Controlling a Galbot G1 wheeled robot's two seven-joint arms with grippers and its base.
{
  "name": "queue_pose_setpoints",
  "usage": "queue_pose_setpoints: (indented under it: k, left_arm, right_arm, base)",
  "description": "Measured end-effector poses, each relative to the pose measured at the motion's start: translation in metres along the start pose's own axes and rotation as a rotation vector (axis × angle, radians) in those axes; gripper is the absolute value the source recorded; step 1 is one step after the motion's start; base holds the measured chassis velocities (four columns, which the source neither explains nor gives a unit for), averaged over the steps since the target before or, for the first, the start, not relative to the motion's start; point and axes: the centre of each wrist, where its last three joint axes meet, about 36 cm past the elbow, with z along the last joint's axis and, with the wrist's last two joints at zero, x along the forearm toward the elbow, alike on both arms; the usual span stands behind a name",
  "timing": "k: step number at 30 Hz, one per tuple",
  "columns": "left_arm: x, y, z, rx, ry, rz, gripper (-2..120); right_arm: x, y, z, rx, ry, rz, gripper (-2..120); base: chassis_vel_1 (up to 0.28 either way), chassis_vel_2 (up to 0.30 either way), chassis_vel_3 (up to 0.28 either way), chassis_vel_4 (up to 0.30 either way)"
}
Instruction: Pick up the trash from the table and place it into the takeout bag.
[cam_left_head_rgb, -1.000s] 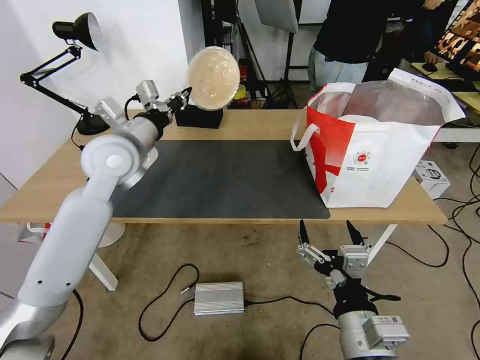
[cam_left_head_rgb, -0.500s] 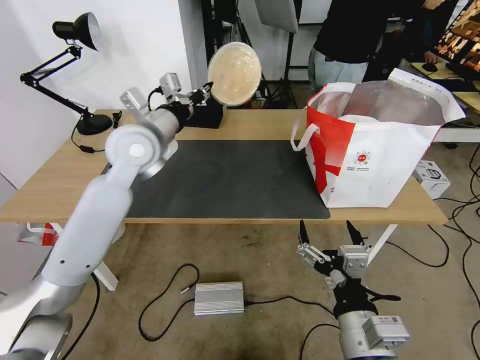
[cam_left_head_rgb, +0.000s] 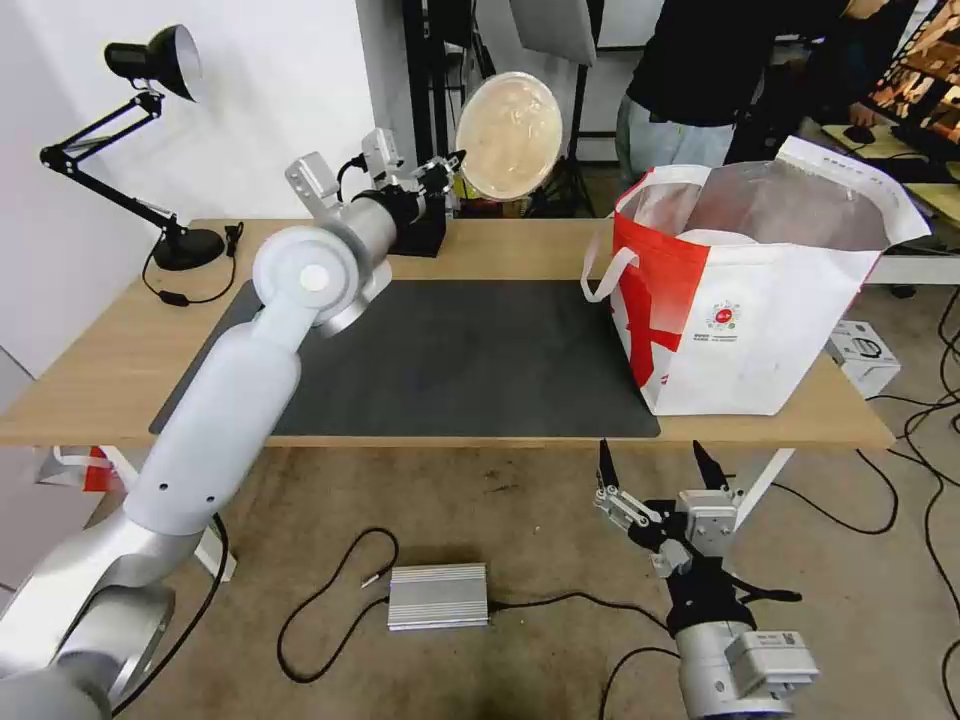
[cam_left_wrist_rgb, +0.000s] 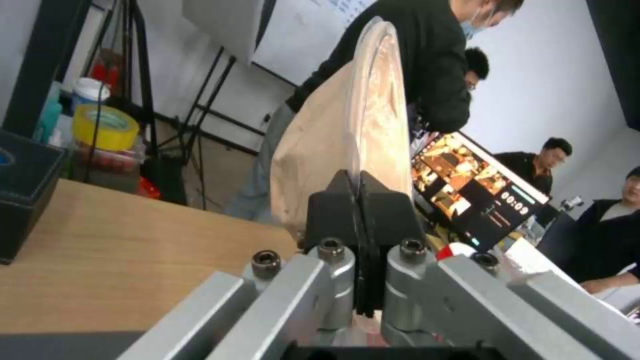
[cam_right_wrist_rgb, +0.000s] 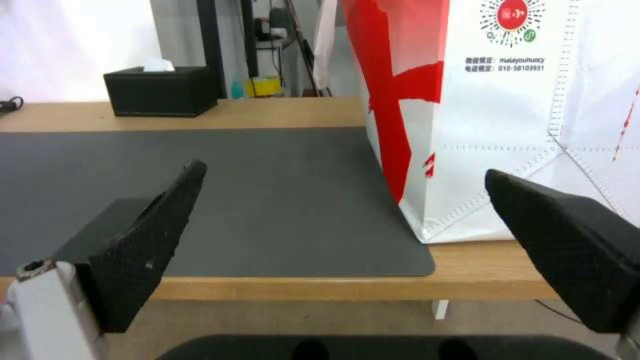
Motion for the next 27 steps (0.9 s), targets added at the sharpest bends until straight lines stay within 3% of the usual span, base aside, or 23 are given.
queue_pose_setpoints:
  k: [27]
  left_arm:
    - [-0.045, -0.039, 0.001, -0.011, 0.029, 0.072, 0]
  right_arm:
    - [0.000, 0.000, 0.000, 0.000, 0.000, 0.000, 100]
  base:
    - [0.000, 0.000, 0.000, 0.000]
